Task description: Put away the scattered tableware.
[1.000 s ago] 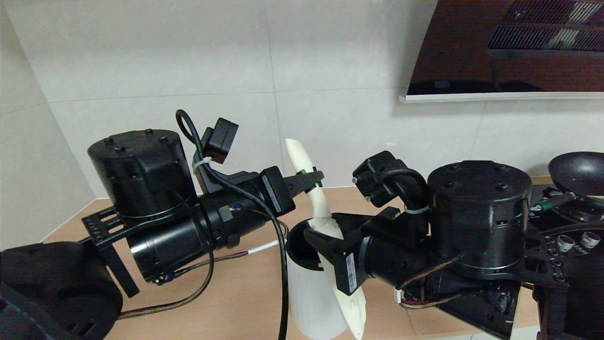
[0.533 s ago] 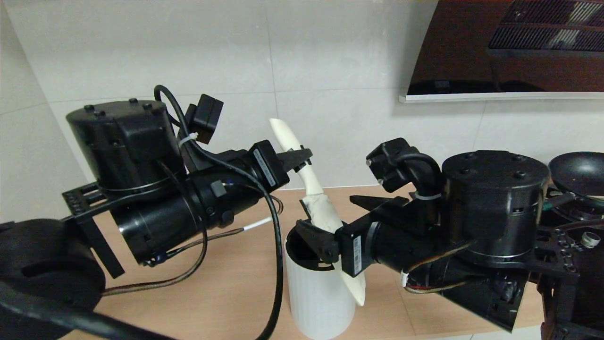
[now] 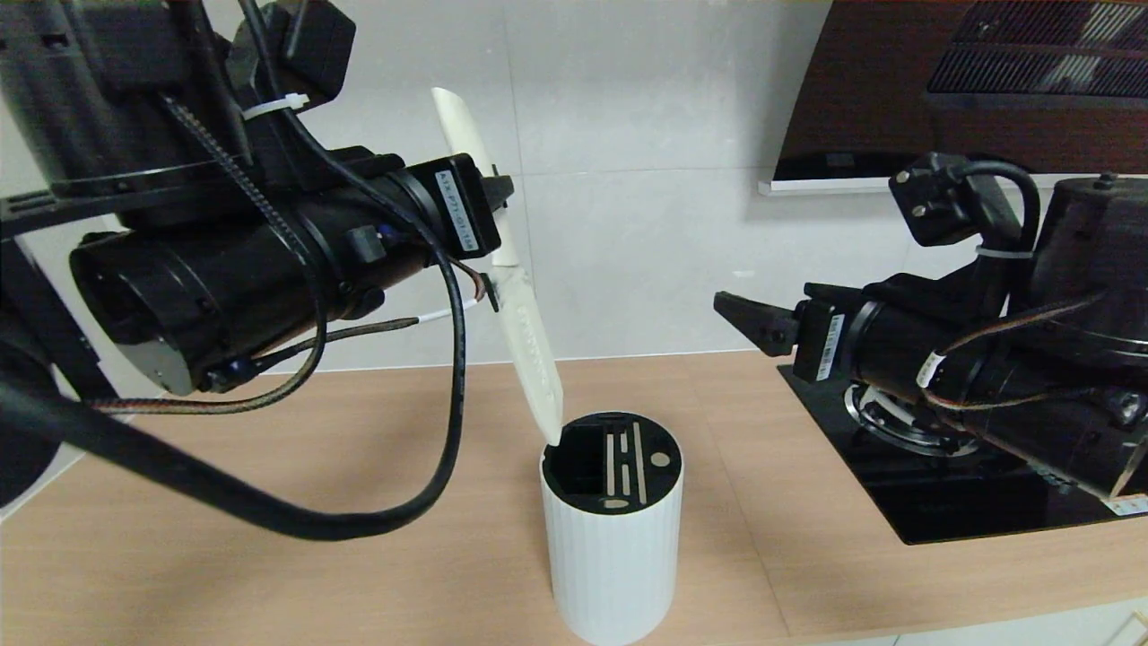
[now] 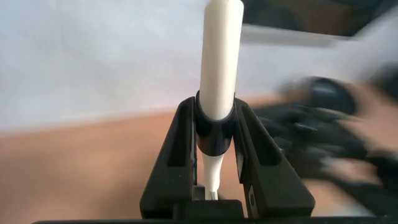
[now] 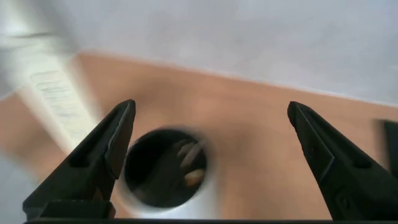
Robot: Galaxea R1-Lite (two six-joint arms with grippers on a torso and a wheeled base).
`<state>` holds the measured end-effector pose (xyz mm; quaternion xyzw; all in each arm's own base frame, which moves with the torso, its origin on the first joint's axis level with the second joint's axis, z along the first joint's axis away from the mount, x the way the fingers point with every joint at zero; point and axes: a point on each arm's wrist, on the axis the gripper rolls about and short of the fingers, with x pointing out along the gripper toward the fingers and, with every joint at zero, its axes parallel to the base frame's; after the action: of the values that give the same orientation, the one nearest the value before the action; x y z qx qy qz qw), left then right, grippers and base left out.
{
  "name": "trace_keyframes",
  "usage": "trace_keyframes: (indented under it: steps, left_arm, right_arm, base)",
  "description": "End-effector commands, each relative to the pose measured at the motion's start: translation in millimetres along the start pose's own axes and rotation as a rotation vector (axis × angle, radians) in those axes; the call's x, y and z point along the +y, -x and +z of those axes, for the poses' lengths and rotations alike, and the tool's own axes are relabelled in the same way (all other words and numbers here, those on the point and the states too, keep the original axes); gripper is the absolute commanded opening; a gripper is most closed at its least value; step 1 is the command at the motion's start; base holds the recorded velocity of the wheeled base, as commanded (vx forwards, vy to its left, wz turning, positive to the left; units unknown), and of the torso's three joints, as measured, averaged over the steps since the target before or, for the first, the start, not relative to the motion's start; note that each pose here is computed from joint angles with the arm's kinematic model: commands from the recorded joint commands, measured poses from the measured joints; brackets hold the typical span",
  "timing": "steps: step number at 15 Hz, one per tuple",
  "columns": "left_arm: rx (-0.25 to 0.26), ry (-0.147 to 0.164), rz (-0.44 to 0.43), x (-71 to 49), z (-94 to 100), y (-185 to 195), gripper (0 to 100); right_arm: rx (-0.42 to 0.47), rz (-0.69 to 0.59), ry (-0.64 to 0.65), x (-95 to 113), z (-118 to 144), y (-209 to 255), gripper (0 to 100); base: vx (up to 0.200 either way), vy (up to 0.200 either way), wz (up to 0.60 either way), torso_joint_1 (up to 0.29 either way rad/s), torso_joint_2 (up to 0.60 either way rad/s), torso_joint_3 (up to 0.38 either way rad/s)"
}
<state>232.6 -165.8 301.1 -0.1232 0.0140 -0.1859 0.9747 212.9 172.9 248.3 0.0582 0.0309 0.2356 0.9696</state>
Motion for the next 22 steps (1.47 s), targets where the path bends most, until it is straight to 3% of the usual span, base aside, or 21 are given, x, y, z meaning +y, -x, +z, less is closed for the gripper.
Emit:
trace_keyframes:
  steps: [1,2,3,4,5,6,7,9,15,20,22]
  left_arm:
    - [-0.008,-0.011,0.022,-0.6,0.2,-2.5,0]
    - [0.002,-0.006,0.063,-2.9,-7.0,-4.3,0]
    - [0.013,0.022,0.11,-4.1,-18.3,-10.4,0]
    - [0.012,0.018,0.156,-13.6,-32.8,-20.1,0]
    - [0.004,0.005,0.201,-19.9,-42.7,-27.6,0]
    - [-0.004,-0.032,0.246,-26.1,-52.8,-35.1,0]
    - [-0.019,-0.042,0.261,-33.0,-59.2,-38.3,0]
    - [-0.022,-0.041,0.246,-39.3,-62.8,-38.0,0]
    - [-0.006,-0.056,0.249,-39.7,-69.3,-41.0,0]
    - [0.048,-0.089,0.257,-41.6,-91.6,-50.7,0]
    - [0.069,-0.102,0.25,-47.8,-102.1,-52.7,0]
  right_arm:
    - [-0.031,-0.019,-0.007,-7.0,8.5,5.4,100]
    - [-0.028,-0.024,-0.005,-8.1,7.9,4.4,100]
    - [-0.024,-0.025,-0.004,-8.3,6.8,2.7,100]
    - [-0.02,-0.026,-0.003,-8.3,5.5,1.5,100]
    - [-0.02,-0.026,-0.001,-8.1,5.6,0.6,100]
    - [-0.021,-0.025,0.002,-8.0,6.0,0.5,100]
    - [-0.021,-0.027,0.003,-8.0,6.0,0.5,100]
    - [-0.019,-0.026,0.003,-8.0,5.6,0.1,100]
    - [0.001,-0.03,0.009,-7.7,-0.5,-5.7,100]
    - [0.009,-0.029,0.011,-7.8,-2.3,-6.3,100]
    - [0.012,-0.031,0.011,-7.8,-3.5,-7.5,100]
  base:
    - [0.0,0.0,0.0,0.0,0.0,0.0]
    - [0.0,0.0,0.0,0.0,0.0,0.0]
    - [0.0,0.0,0.0,0.0,0.0,0.0]
    - [0.0,0.0,0.0,0.0,0.0,0.0]
    - [0.0,0.0,0.0,0.0,0.0,0.0]
    - [0.0,0.0,0.0,0.0,0.0,0.0]
    - [0.0,0.0,0.0,0.0,0.0,0.0]
    - [0.0,0.0,0.0,0.0,0.0,0.0]
    - [0.0,0.0,0.0,0.0,0.0,0.0]
    - [0.0,0.0,0.0,0.0,0.0,0.0]
    - [0.0,0.0,0.0,0.0,0.0,0.0]
